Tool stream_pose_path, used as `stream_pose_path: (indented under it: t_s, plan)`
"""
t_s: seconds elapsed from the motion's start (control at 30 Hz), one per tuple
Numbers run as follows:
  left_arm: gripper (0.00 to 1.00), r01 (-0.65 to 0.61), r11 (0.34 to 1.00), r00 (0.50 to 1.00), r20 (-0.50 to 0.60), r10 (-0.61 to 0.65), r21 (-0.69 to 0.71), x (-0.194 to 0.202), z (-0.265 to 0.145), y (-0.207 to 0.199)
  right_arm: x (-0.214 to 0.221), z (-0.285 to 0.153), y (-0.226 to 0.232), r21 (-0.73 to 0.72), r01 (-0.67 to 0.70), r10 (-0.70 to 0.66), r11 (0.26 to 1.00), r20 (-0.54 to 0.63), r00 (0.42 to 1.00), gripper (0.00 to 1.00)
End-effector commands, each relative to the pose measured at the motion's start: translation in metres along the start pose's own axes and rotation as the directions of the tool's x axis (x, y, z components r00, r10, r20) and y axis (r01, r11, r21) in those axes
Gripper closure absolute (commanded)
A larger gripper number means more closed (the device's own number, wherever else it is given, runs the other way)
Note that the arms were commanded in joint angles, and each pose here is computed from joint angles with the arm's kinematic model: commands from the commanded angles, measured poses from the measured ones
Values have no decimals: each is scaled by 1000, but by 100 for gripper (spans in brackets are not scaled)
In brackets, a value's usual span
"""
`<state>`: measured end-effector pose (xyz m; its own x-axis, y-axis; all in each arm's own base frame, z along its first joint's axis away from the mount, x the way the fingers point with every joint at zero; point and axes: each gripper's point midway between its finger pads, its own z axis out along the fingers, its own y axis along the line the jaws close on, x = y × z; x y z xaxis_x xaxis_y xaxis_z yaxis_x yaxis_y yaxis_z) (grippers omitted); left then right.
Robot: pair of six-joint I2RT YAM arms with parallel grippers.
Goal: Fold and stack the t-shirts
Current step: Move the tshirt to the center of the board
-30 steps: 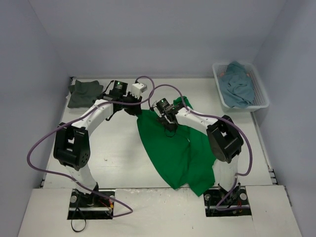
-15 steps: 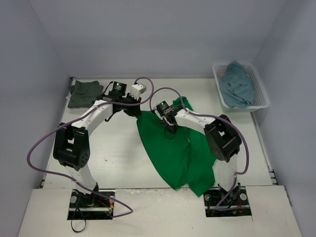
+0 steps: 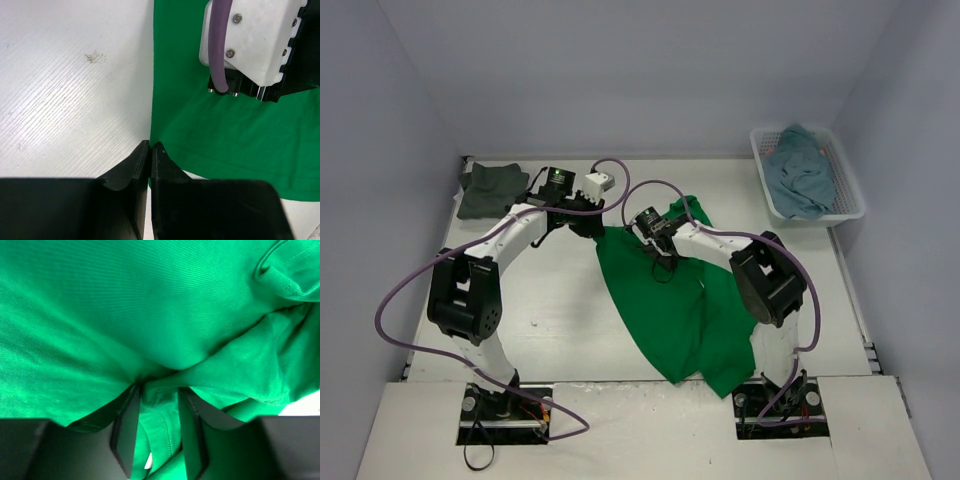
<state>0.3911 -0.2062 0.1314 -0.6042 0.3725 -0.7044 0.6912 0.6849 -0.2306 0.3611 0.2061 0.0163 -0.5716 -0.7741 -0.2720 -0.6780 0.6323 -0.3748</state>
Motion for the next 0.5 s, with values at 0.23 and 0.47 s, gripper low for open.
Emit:
stream_pose_path:
  t_s: [0.23, 0.47]
  plan:
    - [100, -74, 997, 993, 93, 76, -28, -31, -23, 1, 0, -5, -9, 39, -3, 3, 999, 0, 1000, 100]
    - [100, -85, 994, 994, 56, 89, -66, -22, -29, 14, -6, -39, -49, 112, -23, 17, 993, 54, 998, 100]
